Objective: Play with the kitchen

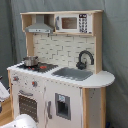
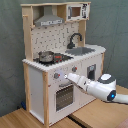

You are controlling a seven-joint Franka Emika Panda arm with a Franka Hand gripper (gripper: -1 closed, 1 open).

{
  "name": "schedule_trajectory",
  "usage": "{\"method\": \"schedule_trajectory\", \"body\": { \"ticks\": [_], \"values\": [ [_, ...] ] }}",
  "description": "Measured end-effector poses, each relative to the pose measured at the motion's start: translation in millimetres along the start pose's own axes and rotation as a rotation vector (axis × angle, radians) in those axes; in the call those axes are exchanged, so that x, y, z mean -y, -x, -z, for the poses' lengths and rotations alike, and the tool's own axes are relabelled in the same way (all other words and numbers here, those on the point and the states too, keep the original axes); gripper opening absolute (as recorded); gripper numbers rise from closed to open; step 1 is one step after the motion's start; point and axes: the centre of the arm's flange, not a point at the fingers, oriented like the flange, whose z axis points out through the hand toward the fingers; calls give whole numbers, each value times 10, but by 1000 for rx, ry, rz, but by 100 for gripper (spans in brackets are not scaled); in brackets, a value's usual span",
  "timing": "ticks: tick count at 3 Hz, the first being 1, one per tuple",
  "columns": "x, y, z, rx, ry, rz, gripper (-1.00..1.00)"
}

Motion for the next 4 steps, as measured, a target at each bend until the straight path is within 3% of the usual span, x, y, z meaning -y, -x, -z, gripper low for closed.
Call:
{"method": "schedule_trajectory", "body": {
  "ticks": [2, 3, 4],
  "values": [
    [-10, 169, -486, -45, -25, -33, 100],
    [14, 116, -682, -71, -36, -63, 100],
    [103, 170, -993, -41, -47, -67, 100]
  ]
}}
